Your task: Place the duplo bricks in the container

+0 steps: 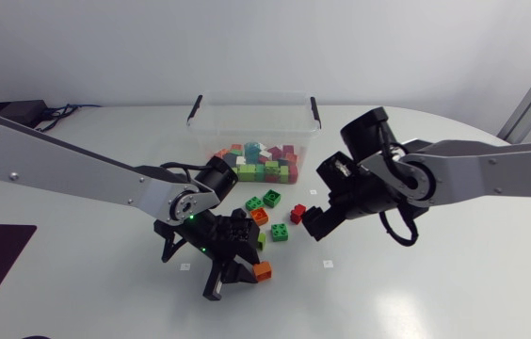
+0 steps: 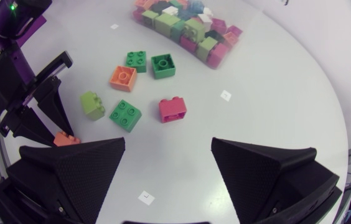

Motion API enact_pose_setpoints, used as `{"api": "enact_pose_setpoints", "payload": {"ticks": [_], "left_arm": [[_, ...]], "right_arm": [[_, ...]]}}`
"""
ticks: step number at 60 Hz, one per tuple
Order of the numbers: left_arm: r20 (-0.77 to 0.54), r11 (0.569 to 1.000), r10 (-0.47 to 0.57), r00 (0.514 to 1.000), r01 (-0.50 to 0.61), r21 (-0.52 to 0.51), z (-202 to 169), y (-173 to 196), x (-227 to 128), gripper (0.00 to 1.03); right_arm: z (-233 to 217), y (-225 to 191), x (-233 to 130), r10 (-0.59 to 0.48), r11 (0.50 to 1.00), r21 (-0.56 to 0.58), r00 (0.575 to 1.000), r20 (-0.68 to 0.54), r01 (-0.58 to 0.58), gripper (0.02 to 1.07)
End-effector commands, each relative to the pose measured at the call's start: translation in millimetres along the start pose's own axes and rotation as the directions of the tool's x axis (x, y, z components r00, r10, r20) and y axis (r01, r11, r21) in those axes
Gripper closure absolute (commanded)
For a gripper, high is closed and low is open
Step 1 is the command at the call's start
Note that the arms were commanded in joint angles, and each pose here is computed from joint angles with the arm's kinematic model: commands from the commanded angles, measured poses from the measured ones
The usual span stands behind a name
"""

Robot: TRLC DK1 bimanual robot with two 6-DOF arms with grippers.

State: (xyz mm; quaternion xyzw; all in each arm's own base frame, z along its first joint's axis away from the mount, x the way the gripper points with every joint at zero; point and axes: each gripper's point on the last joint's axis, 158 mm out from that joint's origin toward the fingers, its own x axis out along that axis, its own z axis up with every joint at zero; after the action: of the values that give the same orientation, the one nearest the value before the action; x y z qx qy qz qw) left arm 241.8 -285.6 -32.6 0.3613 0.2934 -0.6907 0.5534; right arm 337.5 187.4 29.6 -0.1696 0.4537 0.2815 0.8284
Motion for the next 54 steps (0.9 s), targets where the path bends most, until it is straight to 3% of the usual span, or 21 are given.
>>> {"api": "enact_pose_setpoints", "payload": {"ticks": [1, 26, 27, 31, 34, 39, 48, 54], "left_arm": [[-0.005, 0.999, -0.026, 1.0, 0.026, 0.032, -2, -6, -1, 0.67], [-0.024, 1.0, -0.012, 1.0, 0.012, -0.009, -16, -18, -30, 0.66], [-0.022, 1.0, -0.011, 1.0, 0.011, -0.015, -15, -18, -31, 0.63], [-0.017, 0.999, -0.001, 1.0, 0.0, -0.049, -10, -16, -33, 0.27], [-0.015, 0.996, 0.006, 1.0, -0.007, -0.093, -6, -11, -35, 0.18], [-0.024, 0.988, -0.019, 1.0, 0.015, -0.154, 6, -15, -43, 0.13], [-0.144, 0.945, 0.019, 0.989, -0.064, -0.32, 14, -7, -41, 0.12], [-0.21, 0.919, 0.022, 0.977, -0.103, -0.38, 17, -10, -35, 0.12]], "right_arm": [[-7, 8, 17, 0.035, 0.999, -0.033, 0.999, -0.038, -0.037, 0.07], [19, -14, 62, 0.041, 0.992, -0.119, 0.997, -0.059, -0.047, 0.07], [19, -15, 62, 0.041, 0.992, -0.119, 0.997, -0.061, -0.048, 0.07], [19, -18, 60, 0.041, 0.992, -0.119, 0.997, -0.058, -0.048, 0.07], [18, -19, 57, 0.043, 0.992, -0.115, 0.998, -0.055, -0.049, 0.07], [16, -21, 50, 0.042, 0.993, -0.106, 0.998, -0.051, -0.047, 0.07], [10, -21, 38, 0.038, 0.994, -0.1, 0.998, -0.04, -0.042, 0.07], [9, -21, 33, 0.039, 0.995, -0.094, 0.999, -0.033, -0.042, 0.07]]}}
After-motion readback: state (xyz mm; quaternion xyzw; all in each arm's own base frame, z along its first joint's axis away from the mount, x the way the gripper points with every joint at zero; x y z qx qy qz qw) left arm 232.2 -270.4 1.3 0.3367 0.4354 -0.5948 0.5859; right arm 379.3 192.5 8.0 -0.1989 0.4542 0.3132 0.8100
